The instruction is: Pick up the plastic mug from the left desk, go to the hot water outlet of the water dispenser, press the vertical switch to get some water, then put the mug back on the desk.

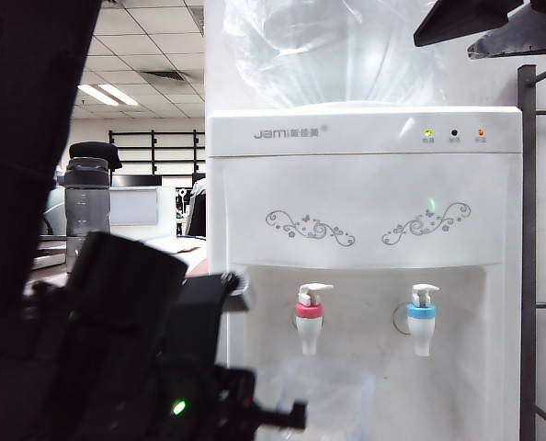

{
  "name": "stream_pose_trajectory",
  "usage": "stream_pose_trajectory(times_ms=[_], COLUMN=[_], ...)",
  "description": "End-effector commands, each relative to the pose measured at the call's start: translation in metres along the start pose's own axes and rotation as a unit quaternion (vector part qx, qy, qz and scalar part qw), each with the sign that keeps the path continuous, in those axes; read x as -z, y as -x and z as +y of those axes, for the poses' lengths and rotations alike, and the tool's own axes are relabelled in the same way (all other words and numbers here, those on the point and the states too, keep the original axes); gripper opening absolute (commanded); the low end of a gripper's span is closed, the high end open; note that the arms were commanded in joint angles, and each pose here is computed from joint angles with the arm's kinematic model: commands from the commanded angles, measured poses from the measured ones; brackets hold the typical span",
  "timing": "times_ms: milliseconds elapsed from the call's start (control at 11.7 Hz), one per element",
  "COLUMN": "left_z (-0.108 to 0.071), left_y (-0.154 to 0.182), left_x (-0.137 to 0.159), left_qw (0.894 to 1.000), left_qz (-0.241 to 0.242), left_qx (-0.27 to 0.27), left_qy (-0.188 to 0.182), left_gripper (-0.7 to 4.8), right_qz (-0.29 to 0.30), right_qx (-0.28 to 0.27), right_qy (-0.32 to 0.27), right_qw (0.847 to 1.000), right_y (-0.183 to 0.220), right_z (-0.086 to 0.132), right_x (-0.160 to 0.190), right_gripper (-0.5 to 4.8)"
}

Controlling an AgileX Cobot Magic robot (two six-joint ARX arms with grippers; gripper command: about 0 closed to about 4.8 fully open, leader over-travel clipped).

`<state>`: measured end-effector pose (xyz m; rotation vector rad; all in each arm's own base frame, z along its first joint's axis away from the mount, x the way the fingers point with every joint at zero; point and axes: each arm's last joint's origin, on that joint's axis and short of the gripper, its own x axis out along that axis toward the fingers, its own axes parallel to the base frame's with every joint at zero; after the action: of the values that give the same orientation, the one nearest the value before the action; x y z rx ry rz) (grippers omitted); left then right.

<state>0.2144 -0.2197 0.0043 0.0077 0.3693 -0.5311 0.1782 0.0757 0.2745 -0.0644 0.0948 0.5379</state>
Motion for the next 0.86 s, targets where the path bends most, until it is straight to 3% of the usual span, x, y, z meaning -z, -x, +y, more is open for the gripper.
stream_pose_trajectory(times_ms=[86, 858], left_z=[-0.005, 0.011], left_y=[-0.008, -0.014], left_x=[-0.015, -0.011], left_qw=[0.999, 1.0], left_qz=[-0.047, -0.011], left_qx=[0.011, -0.019], left_qy=[0.014, 0.012], left_gripper=[-0.05, -0.05], right_qz=[-0.01, -0.009], right_qx=[0.0, 0.0], right_qy=[0.003, 0.003], right_qw=[1.0, 1.0], right_y=[0.0, 0.0], right_z=[0.0, 0.0], right_x=[-0.003, -0.003], right_gripper=[3.73, 3.73])
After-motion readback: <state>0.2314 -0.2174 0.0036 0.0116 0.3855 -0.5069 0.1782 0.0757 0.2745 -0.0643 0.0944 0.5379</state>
